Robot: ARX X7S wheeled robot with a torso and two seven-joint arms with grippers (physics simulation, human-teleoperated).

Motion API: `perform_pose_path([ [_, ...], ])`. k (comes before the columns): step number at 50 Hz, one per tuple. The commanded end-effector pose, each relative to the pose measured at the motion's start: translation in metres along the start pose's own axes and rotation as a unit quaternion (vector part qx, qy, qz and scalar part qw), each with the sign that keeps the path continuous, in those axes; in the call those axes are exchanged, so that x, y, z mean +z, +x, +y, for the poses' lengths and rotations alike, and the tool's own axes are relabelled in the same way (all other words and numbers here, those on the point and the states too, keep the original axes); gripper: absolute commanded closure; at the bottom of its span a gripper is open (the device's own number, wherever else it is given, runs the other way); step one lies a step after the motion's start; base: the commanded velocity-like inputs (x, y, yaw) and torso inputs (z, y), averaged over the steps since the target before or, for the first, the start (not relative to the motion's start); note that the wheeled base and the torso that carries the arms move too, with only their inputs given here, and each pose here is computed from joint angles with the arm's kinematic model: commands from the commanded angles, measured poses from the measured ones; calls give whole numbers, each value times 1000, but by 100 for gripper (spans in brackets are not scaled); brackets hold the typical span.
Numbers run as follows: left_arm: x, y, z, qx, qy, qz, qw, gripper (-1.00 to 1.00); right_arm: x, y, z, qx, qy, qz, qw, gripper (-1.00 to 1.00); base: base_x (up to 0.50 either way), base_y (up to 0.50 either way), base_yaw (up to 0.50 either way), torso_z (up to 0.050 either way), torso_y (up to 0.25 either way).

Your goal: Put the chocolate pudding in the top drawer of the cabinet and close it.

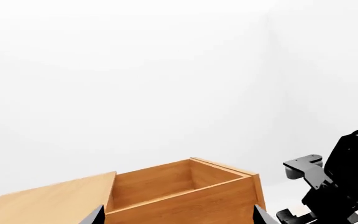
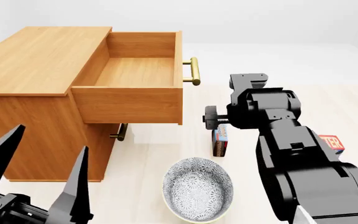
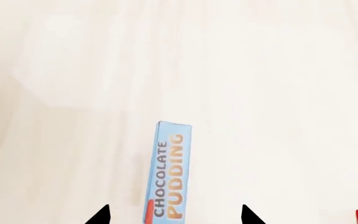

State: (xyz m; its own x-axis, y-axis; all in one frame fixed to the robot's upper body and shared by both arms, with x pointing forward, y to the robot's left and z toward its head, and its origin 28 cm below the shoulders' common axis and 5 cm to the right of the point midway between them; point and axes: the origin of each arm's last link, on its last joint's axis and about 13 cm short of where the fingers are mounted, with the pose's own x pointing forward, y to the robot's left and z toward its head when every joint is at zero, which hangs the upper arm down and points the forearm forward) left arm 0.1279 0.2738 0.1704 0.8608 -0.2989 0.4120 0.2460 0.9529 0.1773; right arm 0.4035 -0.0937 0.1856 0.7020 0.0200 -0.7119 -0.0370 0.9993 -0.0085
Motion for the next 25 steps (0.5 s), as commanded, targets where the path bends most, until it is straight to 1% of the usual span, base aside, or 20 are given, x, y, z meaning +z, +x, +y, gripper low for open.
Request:
perform_pose_path([
  [1, -2, -2, -1, -27, -8, -14, 1000, -100, -1, 1, 0, -14, -2, -1, 1000, -100, 0, 0, 0, 0, 0],
  [4, -3, -2, -1, -32, -6, -19, 999, -100, -1, 1, 1, -14, -5, -2, 1000, -100, 0, 0, 0, 0, 0],
  [7, -6, 0, -1, -31, 9, -15, 999, -100, -1, 2, 1, -13, -5, -3, 1000, -100, 0, 0, 0, 0, 0],
  [11, -8, -1, -3, -32, 24, -11, 999, -100, -1, 2, 2, -10, -6, -3, 1000, -100, 0, 0, 0, -50, 0],
  [18, -9, -1, -2, -32, 29, -9, 999, -100, -1, 1, 3, 1, -5, -4, 1000, -100, 0, 0, 0, -50, 0],
  [25, -11, 0, -2, -35, 37, -7, 999, -100, 0, 2, 3, -7, -12, -11, 1000, -100, 0, 0, 0, -50, 0],
])
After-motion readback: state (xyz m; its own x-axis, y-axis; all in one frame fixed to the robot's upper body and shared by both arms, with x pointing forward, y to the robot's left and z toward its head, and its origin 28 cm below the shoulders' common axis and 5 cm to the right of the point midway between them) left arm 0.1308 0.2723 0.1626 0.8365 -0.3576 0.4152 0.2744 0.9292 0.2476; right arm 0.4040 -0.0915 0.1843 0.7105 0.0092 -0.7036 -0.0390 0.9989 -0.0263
